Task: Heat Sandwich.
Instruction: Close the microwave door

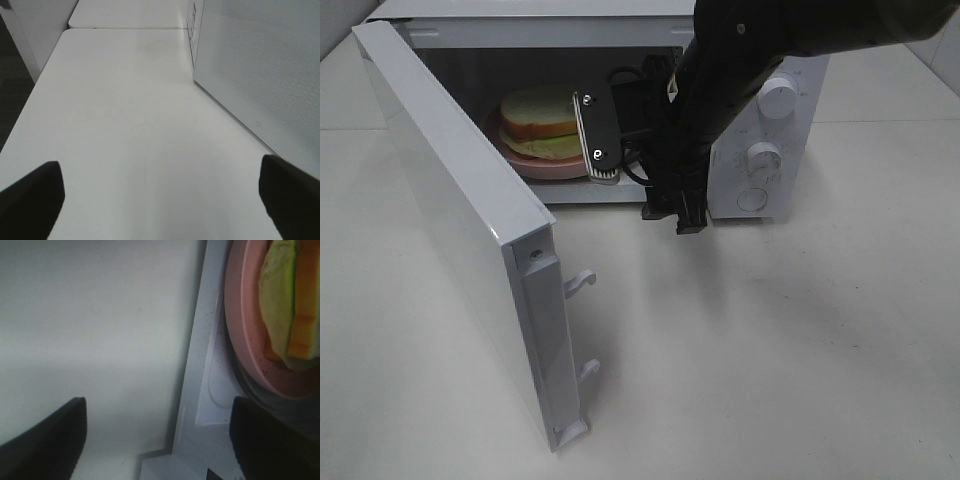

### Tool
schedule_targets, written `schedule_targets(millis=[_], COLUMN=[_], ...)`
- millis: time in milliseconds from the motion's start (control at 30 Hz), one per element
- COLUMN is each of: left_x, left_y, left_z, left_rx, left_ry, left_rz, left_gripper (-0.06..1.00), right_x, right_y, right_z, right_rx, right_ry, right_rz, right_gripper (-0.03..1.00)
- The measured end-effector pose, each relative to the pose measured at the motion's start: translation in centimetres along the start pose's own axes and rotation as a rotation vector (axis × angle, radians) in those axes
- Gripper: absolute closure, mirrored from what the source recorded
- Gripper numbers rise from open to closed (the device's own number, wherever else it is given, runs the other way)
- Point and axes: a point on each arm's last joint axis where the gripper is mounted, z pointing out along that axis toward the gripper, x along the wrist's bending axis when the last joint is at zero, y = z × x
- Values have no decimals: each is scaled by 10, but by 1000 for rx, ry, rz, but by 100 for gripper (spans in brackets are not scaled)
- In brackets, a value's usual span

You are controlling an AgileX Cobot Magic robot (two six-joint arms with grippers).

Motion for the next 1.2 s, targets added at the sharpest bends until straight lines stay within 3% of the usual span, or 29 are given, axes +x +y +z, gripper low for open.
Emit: schedule_targets(millis=[633,1000,1200], left_x=[0,0,0], left_y=[0,0,0], left_z=[0,0,0], left_rx=[0,0,0], left_ry=[0,0,0], left_rz=[0,0,0], left_gripper=[-5,-5,-5], right_x=[44,79,100], right_y=[-21,-36,-46], right_z=[-44,-63,-77], right_rx=[-15,-23,-27], right_ry=[-15,-16,-15], right_rz=[139,274,418], right_gripper=[20,20,20])
